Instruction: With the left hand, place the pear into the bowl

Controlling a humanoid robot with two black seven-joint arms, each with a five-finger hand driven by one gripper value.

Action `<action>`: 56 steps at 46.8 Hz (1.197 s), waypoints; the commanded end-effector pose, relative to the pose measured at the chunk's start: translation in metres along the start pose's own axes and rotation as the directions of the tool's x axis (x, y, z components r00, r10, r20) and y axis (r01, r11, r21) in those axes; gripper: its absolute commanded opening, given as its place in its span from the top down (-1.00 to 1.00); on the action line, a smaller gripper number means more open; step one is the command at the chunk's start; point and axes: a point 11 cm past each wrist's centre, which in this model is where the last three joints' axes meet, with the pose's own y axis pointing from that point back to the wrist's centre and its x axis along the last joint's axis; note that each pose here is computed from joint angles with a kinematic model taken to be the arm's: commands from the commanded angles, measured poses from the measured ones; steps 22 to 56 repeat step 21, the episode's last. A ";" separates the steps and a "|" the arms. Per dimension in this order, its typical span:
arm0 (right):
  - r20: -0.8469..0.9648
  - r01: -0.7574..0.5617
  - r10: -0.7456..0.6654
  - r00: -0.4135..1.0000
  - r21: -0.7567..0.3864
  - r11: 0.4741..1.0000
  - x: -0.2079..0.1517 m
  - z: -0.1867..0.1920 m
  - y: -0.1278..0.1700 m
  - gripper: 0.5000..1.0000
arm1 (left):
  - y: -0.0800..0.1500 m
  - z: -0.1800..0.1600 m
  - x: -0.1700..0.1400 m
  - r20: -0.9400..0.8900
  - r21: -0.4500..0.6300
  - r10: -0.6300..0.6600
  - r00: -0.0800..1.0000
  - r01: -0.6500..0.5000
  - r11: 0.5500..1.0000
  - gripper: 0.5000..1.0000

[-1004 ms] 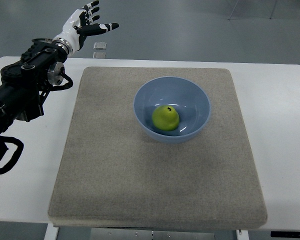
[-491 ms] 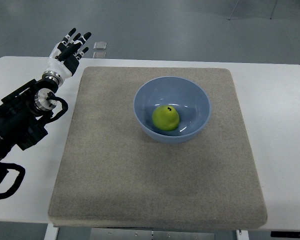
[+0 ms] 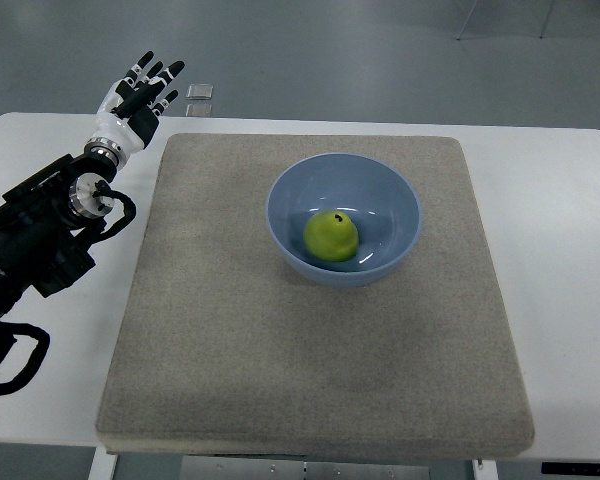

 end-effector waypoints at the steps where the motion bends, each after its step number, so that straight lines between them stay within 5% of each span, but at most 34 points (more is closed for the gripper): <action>1: -0.001 0.000 0.000 1.000 0.000 1.000 0.000 0.000 0.000 -0.69 | 0.000 0.000 -0.001 0.000 -0.001 0.004 1.000 -0.004 1.000 -0.96; 56: -0.005 0.000 0.000 1.000 -0.005 1.000 0.000 0.001 0.000 -0.69 | 0.000 0.006 0.002 0.004 -0.009 -0.004 1.000 0.004 1.000 -0.96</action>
